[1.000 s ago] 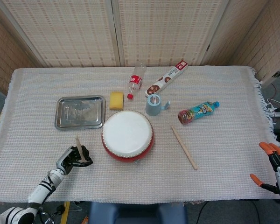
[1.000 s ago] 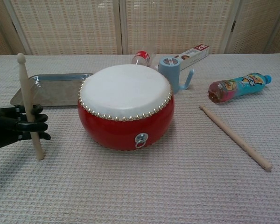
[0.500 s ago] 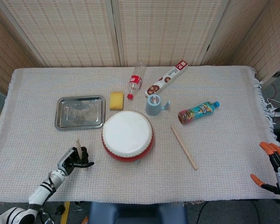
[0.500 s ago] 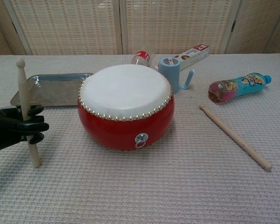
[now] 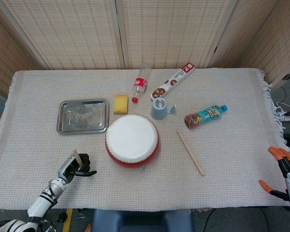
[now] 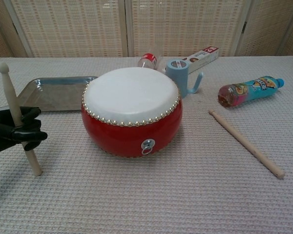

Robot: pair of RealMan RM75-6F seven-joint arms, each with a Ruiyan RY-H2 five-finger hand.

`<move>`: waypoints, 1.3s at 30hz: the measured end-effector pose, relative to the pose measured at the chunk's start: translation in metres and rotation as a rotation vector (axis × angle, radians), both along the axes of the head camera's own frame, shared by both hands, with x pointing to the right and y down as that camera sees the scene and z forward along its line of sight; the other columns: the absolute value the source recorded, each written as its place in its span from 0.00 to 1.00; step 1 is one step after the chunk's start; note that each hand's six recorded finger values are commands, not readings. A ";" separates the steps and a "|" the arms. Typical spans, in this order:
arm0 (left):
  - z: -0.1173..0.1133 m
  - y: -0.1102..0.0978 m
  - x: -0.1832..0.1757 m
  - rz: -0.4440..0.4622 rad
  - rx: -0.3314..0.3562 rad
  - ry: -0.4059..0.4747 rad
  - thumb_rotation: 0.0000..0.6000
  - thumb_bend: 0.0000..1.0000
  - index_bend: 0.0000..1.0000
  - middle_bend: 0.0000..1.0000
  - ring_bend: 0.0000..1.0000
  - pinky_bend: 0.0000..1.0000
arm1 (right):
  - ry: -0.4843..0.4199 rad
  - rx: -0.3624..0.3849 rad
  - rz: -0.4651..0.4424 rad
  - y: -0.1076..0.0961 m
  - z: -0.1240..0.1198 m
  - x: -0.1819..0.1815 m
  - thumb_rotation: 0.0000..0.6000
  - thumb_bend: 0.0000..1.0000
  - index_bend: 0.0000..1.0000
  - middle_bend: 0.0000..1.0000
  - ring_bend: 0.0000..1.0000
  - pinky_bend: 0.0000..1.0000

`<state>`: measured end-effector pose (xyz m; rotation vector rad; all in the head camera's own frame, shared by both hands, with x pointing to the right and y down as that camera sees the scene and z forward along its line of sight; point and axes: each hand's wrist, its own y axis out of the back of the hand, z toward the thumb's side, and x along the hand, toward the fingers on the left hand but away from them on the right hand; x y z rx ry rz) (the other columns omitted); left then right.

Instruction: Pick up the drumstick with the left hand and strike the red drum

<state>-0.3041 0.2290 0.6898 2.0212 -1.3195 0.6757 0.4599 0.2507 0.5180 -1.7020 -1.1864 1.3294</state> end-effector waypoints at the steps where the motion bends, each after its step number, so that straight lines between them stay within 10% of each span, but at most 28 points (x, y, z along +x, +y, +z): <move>1: 0.000 0.002 0.001 0.002 -0.001 0.000 1.00 0.00 0.79 0.91 0.81 0.71 | 0.001 0.000 0.001 0.000 0.000 0.000 1.00 0.18 0.12 0.11 0.04 0.19; 26: 0.023 0.032 0.010 0.043 -0.003 -0.045 1.00 0.00 0.81 0.93 0.82 0.70 | 0.001 -0.001 0.009 0.001 0.000 0.002 1.00 0.18 0.12 0.11 0.04 0.19; 39: 0.027 0.024 0.010 0.033 -0.006 -0.065 1.00 0.02 0.98 1.00 0.99 0.93 | -0.005 0.000 0.014 0.002 -0.001 0.004 1.00 0.18 0.12 0.11 0.04 0.19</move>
